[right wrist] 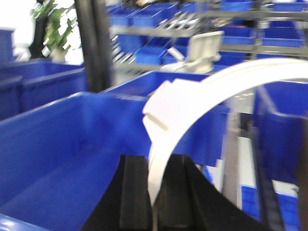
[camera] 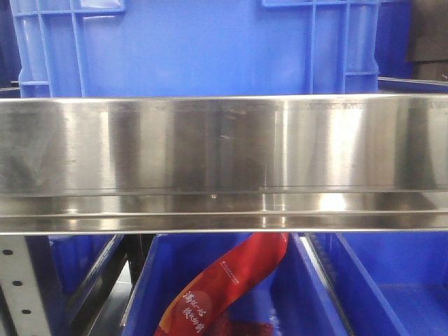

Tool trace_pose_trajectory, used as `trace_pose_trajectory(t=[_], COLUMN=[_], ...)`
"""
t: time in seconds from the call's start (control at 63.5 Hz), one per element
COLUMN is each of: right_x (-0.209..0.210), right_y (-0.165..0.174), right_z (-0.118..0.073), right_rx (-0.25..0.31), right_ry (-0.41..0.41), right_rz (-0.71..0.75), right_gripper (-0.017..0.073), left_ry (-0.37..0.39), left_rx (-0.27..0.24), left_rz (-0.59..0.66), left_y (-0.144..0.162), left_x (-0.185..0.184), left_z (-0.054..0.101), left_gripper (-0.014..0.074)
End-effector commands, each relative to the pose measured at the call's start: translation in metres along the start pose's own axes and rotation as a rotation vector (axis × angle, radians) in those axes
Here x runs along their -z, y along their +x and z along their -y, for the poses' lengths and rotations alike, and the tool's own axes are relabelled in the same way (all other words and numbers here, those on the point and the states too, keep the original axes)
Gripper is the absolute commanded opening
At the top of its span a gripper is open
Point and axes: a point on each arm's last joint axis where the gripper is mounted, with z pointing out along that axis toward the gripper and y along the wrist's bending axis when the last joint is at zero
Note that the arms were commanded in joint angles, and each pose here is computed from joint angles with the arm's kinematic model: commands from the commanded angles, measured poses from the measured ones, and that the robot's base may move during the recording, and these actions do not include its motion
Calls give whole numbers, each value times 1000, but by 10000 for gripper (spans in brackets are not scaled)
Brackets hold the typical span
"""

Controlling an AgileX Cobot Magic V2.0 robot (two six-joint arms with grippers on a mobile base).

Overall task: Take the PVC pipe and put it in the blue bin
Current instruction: 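Open both grippers to drop the pipe arc into the blue bin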

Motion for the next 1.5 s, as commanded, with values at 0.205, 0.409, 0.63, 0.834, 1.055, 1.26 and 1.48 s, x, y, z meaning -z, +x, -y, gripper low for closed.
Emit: trace_pose_trajectory(t=[0.205,0.409,0.63,0.834,1.055,1.26,1.48], right_x=[-66,-98,-129,-149,-156,-157,-157], right_y=[-18,-25,-12,-1,-1,-1,-1], right_z=[-31,-42,-53,-56,-57,-57,-57], right_rx=[91,-14,-104,-97,-102,-101,-102], right_ry=[-104,-157,-213,-216,-213,-211,-211], right_rz=[-244,-302,-430,-530,-493,-486,-488], right_gripper=[-168,-168,-168,-168,-168,-140,253], left_ry=[20,16,14,13,12,11,11], left_rx=[-10,-11,-12,-12,-12,-13,-13], left_rz=[-89,-201,-262,-280,-310,-334,-336], left_y=[-13,-4,9,16,19,21,22], left_x=[-88,-141,-180,-188,-187,-187,-187], left_z=[6,7,7,7,7,7,7], left_gripper=[-111,-111,-111,-111,-42,260,333])
